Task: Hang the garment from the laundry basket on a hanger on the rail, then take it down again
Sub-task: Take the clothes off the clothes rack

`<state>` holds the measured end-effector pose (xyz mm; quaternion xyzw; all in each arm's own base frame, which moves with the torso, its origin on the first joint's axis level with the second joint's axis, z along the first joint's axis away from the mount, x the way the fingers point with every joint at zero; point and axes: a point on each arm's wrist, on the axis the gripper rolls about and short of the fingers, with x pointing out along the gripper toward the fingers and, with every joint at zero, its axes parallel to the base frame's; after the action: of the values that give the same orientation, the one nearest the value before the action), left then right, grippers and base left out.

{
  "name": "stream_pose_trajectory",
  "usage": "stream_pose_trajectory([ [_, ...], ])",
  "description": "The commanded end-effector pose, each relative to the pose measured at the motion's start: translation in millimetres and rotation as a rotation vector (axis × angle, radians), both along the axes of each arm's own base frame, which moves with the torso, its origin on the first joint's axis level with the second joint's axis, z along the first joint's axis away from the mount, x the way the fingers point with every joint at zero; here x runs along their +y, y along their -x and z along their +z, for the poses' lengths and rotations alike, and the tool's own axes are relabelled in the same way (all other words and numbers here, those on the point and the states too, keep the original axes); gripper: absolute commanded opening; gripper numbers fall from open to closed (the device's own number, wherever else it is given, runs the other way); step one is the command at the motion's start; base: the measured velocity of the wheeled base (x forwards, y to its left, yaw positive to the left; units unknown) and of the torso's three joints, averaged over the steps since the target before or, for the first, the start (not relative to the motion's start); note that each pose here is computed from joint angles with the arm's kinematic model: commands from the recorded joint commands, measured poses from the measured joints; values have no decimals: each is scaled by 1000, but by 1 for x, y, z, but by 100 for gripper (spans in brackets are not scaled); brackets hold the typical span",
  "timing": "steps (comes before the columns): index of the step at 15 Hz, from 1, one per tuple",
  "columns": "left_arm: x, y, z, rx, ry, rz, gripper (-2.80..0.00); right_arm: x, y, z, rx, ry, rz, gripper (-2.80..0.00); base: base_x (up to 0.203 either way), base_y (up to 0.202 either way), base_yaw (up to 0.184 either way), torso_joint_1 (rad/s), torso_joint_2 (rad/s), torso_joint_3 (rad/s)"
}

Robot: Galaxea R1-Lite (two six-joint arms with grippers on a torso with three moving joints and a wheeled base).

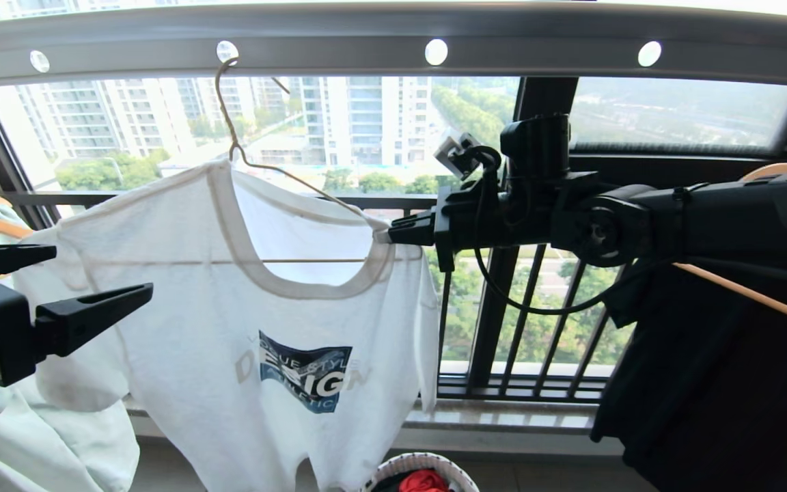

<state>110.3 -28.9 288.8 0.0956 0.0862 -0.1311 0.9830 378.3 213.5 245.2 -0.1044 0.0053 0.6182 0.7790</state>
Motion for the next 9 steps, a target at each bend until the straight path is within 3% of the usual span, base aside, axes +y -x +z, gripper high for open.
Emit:
stream_pose_trajectory([
  [1, -1, -5, 4, 0, 3, 2, 0, -1, 1, 4, -15, -4, -9, -280, 0, 0, 0, 0, 0, 0],
  [4, -2, -6, 4, 1, 1, 1, 0, -2, 3, 8, -28, 2, -57, -280, 0, 0, 0, 0, 0, 0],
  [9, -2, -5, 5, -3, 1, 0, 0, -2, 4, 6, -69, 21, -53, -280, 0, 0, 0, 0, 0, 0],
])
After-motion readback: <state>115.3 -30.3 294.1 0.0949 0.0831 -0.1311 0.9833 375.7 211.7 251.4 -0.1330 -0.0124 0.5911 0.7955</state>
